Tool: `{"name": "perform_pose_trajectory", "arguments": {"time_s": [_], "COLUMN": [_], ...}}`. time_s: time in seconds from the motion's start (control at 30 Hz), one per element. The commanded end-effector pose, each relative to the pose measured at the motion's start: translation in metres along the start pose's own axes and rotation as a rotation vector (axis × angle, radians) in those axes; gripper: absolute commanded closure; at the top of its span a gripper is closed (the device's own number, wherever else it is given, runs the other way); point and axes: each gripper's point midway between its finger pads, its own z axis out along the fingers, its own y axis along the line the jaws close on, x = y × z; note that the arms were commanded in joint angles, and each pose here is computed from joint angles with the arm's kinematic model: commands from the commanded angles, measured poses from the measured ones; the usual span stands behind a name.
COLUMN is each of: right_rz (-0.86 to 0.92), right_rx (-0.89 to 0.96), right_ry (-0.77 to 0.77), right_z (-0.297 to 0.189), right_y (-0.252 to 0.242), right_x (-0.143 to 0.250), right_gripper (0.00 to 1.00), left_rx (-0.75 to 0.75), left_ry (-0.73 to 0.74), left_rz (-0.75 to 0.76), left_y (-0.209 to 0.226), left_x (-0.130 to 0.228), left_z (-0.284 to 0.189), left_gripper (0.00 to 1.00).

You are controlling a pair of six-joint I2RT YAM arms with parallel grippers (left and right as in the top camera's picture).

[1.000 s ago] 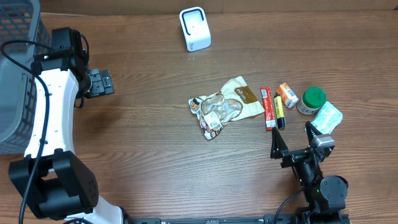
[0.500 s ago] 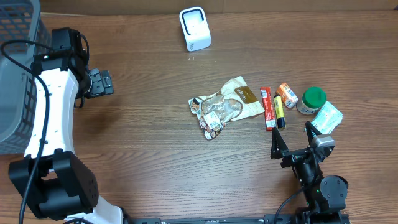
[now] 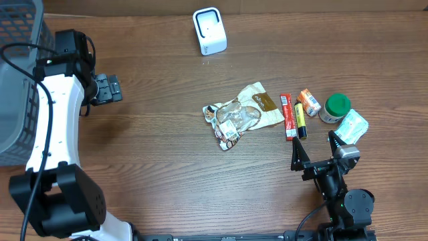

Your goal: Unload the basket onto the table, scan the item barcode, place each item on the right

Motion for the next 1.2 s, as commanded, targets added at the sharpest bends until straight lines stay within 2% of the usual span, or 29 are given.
{"name": "perform_pose_trajectory", "arguments": {"time_s": [0.0,0.17,0.37,0.63,0.87,0.97,1.17], "right_rz": [-0.007,-0.007,-0.007,-0.007,-0.007,-0.007,-0.007], "right_rx": [0.015,0.015,0.015,0.015,0.015,0.015,0.015], "right_ry": [-0.007,-0.007,-0.007,-0.007,-0.007,-0.007,-0.007], "right_z": [0.0,0.0,0.0,0.0,0.0,0.0,0.0], "right_y": [-0.003,-0.003,-0.003,-0.003,-0.003,-0.003,-0.003], "right_x": [0.001,0.001,0.001,0.001,0.001,0.001,0.001], "right_gripper": [0.0,0.0,0.0,0.0,0.0,0.0,0.0], "left_rx": [0.028,0.066,0.103,0.131,0.152,0.17,0.166], "left_ry": [-0.144,-0.336,-0.6,-0.809,-0.839,-0.803,-0.679], "left_rz": [0.017,0.016,-0.028,-0.063,-0.049,-0.014,0.033], "left_y": [-0.002,-0.001,0.019,0.037,0.036,0.028,0.018], "left_x": [-0.007,-0.003,0.024,0.062,0.083,0.099,0.142], "left_z": [-0.053,-0.125,-0.219,-0.286,-0.29,-0.269,-0.198], "left_gripper": [0.0,0.0,0.0,0.0,0.0,0.0,0.0]}}
